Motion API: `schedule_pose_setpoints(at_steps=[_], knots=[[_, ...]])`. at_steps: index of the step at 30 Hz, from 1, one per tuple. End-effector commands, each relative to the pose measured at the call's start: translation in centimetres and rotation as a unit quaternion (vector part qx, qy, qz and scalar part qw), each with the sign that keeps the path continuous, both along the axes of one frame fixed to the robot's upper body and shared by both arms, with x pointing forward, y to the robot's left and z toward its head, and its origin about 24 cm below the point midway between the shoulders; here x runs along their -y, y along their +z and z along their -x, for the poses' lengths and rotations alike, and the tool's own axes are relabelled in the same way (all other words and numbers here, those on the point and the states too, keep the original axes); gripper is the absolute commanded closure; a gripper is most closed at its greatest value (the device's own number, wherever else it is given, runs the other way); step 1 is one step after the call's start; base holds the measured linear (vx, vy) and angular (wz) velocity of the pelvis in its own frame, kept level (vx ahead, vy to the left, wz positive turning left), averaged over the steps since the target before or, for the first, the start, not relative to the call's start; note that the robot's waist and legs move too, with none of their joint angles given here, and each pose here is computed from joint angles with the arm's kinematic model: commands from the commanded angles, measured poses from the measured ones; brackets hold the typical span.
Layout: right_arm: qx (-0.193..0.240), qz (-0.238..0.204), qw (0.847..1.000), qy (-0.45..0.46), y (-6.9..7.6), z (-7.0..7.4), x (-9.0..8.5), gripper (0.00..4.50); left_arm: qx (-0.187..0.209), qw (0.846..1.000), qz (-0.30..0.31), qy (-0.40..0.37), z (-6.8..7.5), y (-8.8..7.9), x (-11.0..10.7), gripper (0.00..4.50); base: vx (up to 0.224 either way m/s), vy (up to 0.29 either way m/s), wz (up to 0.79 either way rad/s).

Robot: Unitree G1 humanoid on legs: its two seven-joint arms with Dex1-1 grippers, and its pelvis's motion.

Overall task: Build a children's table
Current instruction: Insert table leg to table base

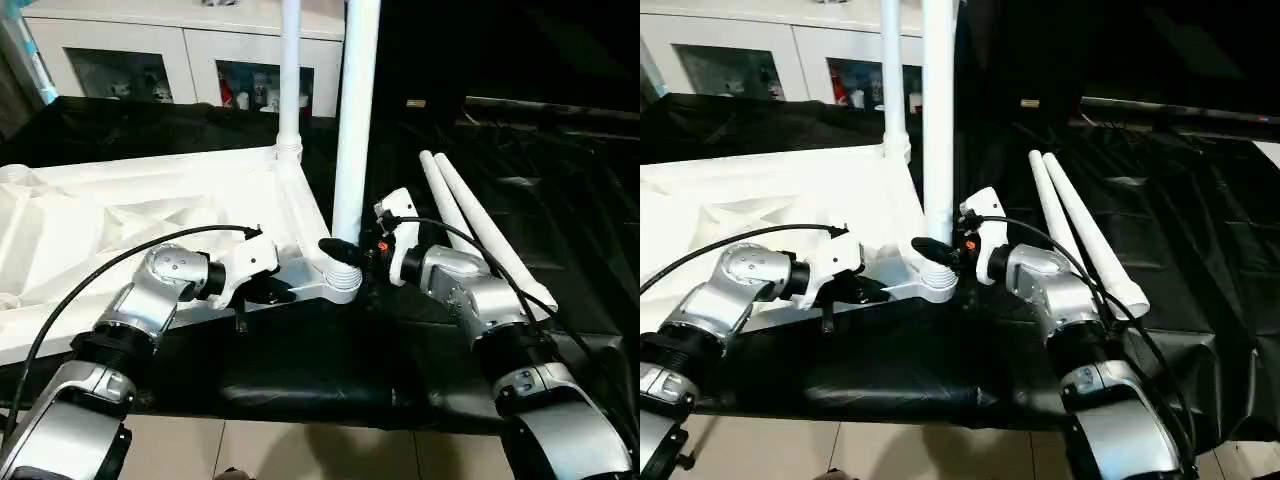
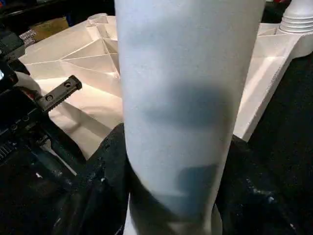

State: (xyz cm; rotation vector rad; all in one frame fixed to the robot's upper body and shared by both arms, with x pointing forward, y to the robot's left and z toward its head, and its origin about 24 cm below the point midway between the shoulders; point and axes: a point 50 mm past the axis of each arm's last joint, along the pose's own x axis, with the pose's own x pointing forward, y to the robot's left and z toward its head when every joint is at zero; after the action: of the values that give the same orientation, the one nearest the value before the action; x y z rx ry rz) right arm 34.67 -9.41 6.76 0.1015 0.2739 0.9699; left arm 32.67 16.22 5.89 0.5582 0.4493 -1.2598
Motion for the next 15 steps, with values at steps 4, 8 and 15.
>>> schedule_pose_setpoints(at_steps=[4,8,15], knots=[[-0.031,0.003,0.999,-0.021,-1.6,0.2,1.3,2.60,-0.017,0.998,-0.028,-0.061,0.5,0.0,0.7,4.50,0.000,0.000,0.00],[-0.051,-0.036,0.997,-0.047,-3.0,1.1,2.3,2.60,-0.016,0.998,-0.028,-0.055,0.3,0.1,0.6,4.50,0.000,0.000,0.00],[-0.059,-0.073,0.992,-0.088,-4.9,2.2,2.8,2.60,-0.016,0.998,-0.031,-0.053,0.1,0.1,0.5,4.50,0.000,0.000,0.00]])
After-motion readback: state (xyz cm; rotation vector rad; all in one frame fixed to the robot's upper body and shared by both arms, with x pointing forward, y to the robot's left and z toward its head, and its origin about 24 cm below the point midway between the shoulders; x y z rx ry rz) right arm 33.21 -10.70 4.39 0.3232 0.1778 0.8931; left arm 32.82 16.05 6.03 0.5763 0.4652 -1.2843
